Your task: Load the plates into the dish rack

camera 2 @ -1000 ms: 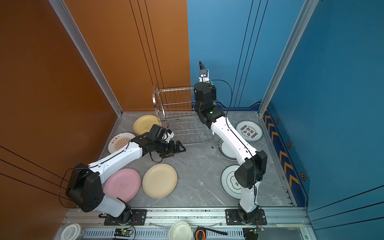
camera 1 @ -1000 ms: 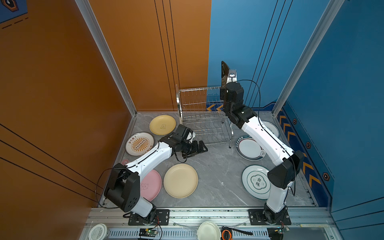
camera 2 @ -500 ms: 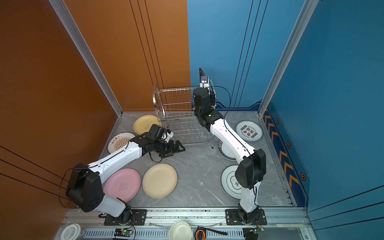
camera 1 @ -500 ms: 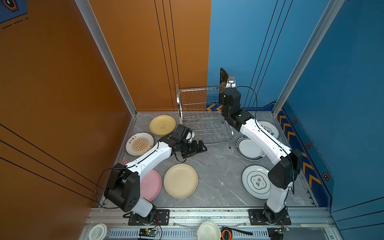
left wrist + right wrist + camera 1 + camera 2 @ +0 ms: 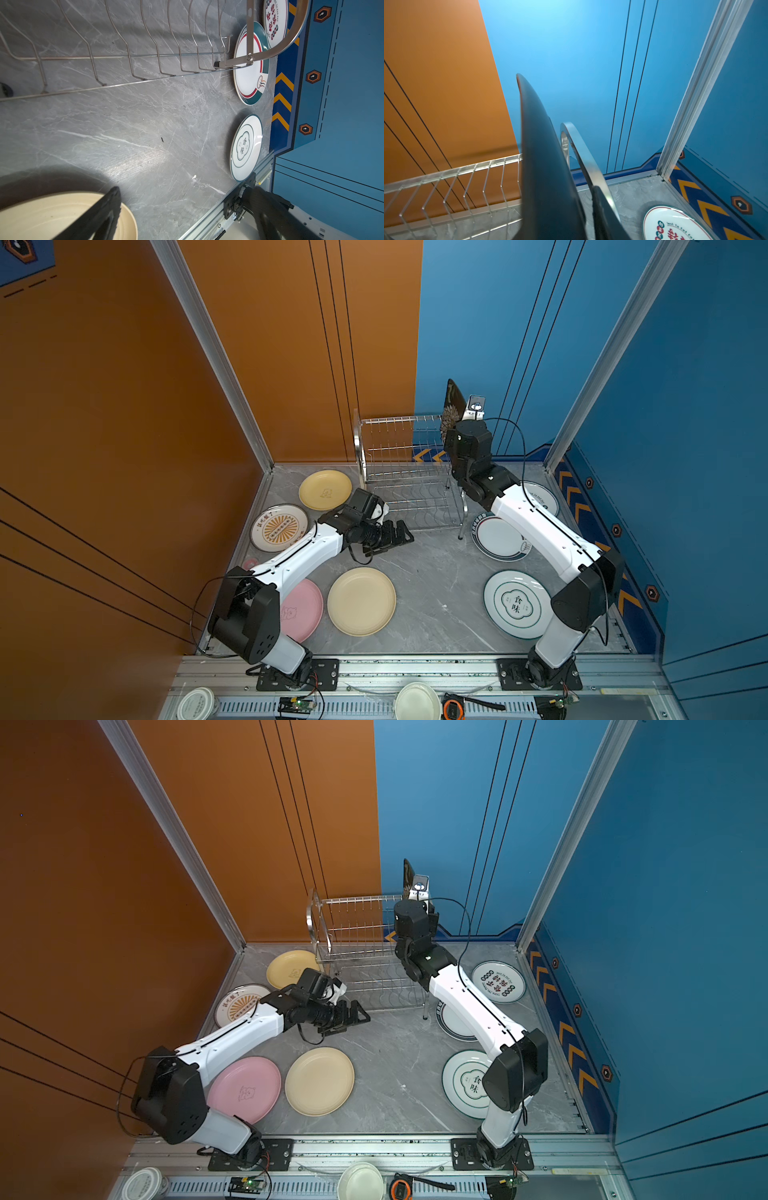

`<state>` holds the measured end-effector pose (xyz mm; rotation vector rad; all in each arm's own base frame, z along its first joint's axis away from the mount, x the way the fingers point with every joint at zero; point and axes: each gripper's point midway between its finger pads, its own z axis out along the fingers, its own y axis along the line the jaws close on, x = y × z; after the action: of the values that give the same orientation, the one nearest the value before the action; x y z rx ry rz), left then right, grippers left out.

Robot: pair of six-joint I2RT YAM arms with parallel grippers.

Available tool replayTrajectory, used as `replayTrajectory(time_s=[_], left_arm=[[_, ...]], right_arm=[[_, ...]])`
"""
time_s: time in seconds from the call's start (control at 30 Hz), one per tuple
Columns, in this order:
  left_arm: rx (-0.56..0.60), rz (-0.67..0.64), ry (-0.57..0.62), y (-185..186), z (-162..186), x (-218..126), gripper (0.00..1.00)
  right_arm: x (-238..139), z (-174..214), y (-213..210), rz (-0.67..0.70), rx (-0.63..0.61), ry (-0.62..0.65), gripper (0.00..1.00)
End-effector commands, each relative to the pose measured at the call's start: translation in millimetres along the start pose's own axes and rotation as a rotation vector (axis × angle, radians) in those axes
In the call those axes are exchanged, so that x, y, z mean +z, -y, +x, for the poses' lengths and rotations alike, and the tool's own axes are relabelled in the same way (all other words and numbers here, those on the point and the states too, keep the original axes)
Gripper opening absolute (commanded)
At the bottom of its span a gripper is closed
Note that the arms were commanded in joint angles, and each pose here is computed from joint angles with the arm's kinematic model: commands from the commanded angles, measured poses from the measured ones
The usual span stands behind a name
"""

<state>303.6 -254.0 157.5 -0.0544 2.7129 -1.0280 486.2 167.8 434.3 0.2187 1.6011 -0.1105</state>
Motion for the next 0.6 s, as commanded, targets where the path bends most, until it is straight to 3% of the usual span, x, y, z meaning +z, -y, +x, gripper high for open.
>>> replayTrajectory(time_s=[0.0,0.57], left_arm=[[0.018,-0.001,0.007,0.3,0.0,-7.2,0.98],[0.044,-0.049,0.048,-9.7,17.7,-28.5,0.98]], right_arm=[[-8.3,-12.0,12.7,0.008,0.042,0.009,0.43],[-48.0,-7.7,12.1,-0.155,0.112,-0.14,0.69]])
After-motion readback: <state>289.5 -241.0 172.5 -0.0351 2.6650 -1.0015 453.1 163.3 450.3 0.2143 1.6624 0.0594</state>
